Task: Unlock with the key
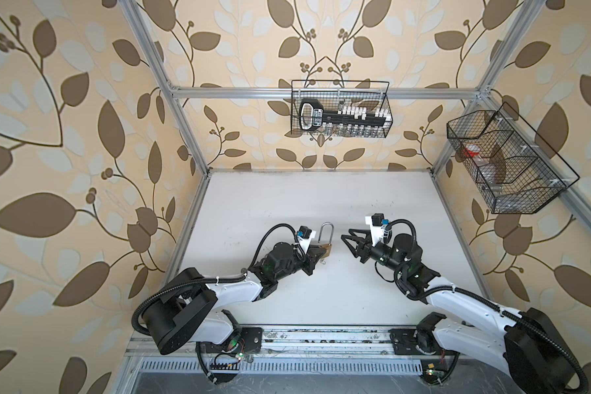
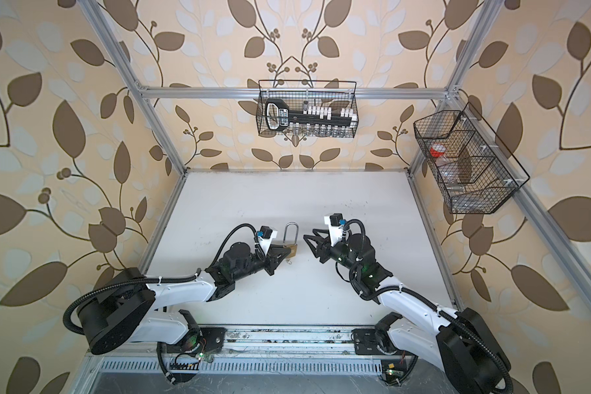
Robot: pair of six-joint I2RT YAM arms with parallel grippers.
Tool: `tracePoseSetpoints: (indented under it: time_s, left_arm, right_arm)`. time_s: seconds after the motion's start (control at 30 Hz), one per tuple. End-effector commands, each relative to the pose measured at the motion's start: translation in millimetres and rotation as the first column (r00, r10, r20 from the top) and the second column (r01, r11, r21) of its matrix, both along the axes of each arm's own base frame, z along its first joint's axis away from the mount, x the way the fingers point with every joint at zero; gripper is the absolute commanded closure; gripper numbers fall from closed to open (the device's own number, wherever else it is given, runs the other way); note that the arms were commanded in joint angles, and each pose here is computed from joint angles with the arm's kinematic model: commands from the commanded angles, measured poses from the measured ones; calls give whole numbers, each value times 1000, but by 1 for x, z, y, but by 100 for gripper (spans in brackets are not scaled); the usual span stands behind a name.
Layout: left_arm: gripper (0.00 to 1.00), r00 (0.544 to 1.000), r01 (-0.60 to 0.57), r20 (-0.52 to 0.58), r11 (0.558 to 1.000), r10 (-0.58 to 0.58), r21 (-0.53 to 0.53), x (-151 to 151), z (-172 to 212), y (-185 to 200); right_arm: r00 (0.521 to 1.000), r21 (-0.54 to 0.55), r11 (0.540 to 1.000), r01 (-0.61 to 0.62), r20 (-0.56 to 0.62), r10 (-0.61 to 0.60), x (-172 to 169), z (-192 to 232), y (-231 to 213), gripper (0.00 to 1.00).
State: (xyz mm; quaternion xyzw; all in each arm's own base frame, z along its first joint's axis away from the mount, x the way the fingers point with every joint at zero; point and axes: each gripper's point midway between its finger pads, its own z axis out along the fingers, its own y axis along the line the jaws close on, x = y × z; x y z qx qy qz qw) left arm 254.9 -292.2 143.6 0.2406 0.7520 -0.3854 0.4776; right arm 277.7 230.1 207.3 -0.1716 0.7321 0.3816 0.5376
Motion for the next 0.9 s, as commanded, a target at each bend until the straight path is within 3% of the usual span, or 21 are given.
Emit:
tracePoseSetpoints:
  time_s: [0.0,0.2,0.6,0.87]
  left_arm:
    - [100,982,131,152,983,-111,-128,-6,55,-23]
    - [100,978,177,148,963,-149,-205,-11,63,-35]
    - [100,976,189,136,969,-168,-159,-18,47,-50]
    - [100,978,166,150,973,-142,-160,-18,49,-48]
  right_arm:
    - [998,8,998,-54,44,54,-7,11,12,53]
    - [1000,-37,999,8,-18,-9,5,-6,10,55]
    - [998,-64,998,16,-59,-20,11,-17,17,54]
    - [987,-96,987,128,-81,-136,24,-26,-5,51]
